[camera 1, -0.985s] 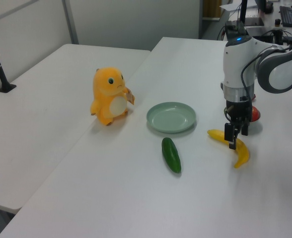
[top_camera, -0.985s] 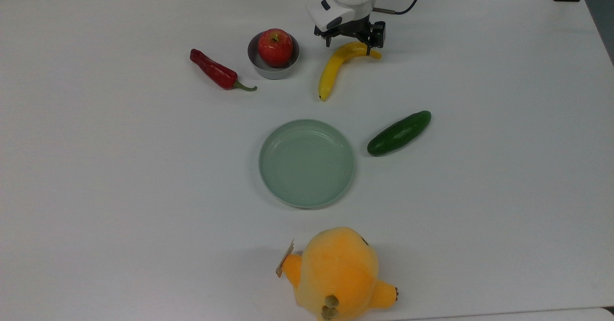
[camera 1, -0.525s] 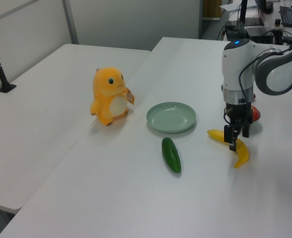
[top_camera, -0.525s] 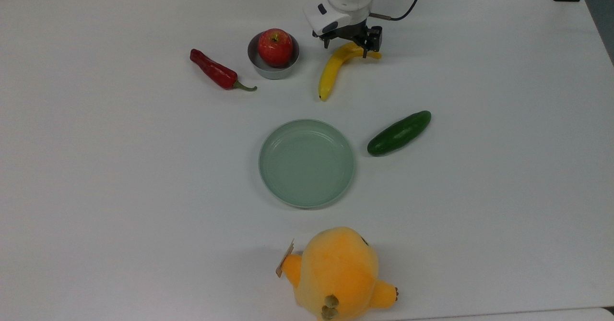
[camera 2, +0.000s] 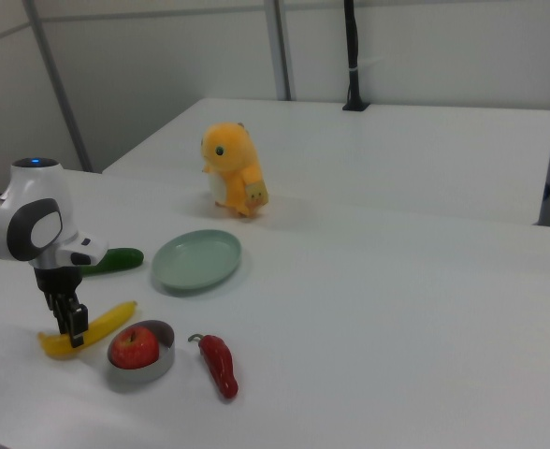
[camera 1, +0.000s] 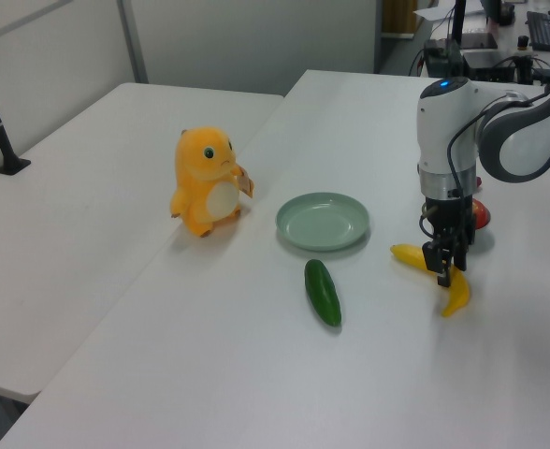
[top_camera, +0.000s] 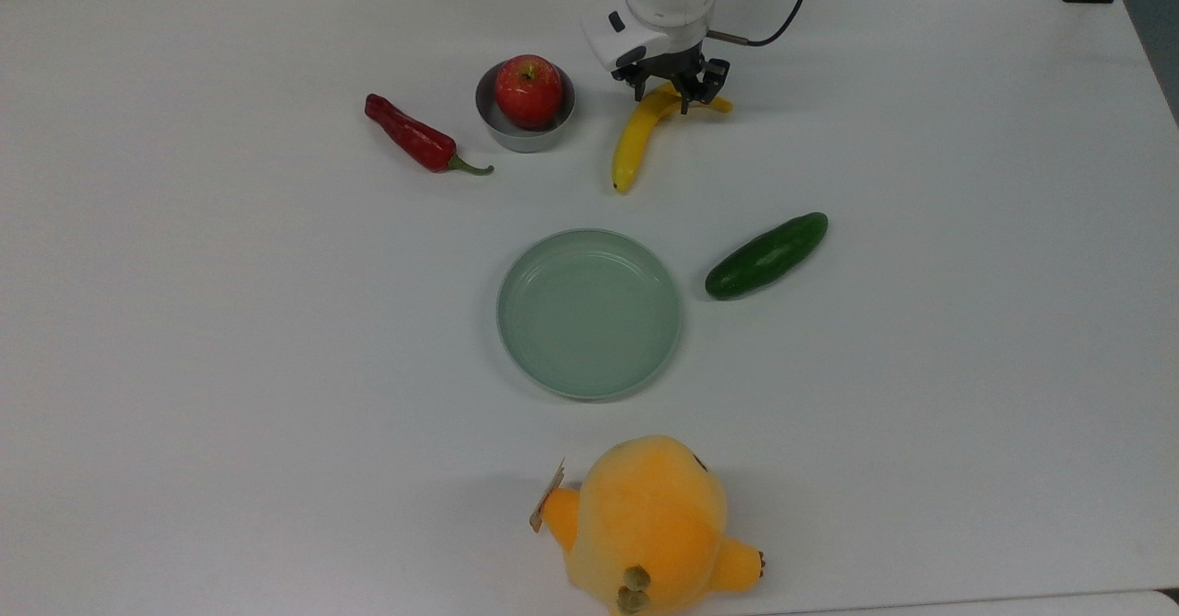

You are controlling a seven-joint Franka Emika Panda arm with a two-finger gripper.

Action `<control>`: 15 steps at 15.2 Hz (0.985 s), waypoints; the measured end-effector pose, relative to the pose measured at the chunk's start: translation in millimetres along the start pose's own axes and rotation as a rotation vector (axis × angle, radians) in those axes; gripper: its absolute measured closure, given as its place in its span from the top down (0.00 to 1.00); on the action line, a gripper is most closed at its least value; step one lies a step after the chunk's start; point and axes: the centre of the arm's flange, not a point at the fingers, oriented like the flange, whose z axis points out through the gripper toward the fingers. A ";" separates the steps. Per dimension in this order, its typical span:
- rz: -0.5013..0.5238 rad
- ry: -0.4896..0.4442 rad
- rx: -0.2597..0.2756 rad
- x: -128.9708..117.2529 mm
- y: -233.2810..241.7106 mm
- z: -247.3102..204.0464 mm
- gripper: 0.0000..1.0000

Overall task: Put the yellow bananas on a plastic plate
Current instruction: 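Close the gripper on the banana's middle and lift it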

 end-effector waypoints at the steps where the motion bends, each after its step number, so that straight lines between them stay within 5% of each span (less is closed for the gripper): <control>1: 0.001 0.000 0.000 0.0 0.0 0.0 0.48; 2: 0.001 0.000 0.000 0.0 0.0 0.0 0.48; 4: 0.001 0.000 0.000 0.1 -0.1 -0.2 0.31; 15: 0.000 0.033 0.027 8.7 -7.2 -20.3 0.31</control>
